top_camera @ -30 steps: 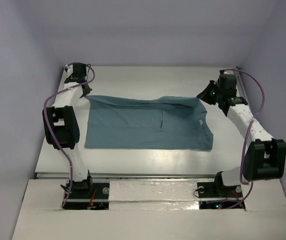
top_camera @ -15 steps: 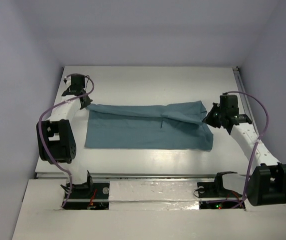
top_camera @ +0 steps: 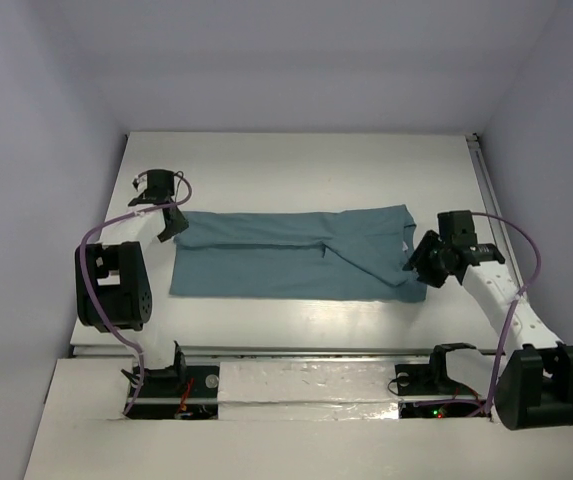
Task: Fold and stack the t-shirts
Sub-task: Fold the other side of the tshirt into a rectangle
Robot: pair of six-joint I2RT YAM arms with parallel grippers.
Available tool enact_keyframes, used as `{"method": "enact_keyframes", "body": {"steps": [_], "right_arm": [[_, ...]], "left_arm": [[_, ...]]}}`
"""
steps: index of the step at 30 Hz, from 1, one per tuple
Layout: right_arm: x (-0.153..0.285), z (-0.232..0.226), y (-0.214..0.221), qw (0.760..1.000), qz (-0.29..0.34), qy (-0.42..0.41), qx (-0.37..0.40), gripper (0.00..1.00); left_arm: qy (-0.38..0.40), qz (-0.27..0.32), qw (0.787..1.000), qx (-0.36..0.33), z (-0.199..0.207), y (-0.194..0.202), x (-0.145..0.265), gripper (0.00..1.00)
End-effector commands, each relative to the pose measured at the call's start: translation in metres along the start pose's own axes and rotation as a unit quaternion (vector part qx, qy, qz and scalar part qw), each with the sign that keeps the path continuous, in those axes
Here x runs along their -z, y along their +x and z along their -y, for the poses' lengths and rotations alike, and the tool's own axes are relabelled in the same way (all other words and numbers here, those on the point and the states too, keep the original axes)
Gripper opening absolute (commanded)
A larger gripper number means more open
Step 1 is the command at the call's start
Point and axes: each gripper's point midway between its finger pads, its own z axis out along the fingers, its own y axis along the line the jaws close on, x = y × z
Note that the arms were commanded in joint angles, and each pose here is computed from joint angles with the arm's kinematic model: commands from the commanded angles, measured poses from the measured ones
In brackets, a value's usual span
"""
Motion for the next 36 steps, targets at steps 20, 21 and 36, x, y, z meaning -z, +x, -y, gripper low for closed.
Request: {"method": "enact_keyframes", "body": {"steps": [20,21,36], "right_arm": [[-0.082,-0.163,-0.07,0.976,0.003,-0.153,0.157,0.49],[-0.086,-0.163,-0.07,0.976,-0.001,-0.151,0.159,0.49],[-0.108,-0.169,-0.034,0.974,-0.041,-0.114,0.192,0.3]], "left_arm": [[0.037,0.021,0.999,0.009,0.011,-0.002,0.019,0.46],[0.038,0.018,0.999,0.008,0.012,0.0,0.017,0.46],[0.045,0.008,0.999,0.007,0.011,0.012,0.01,0.42]]}}
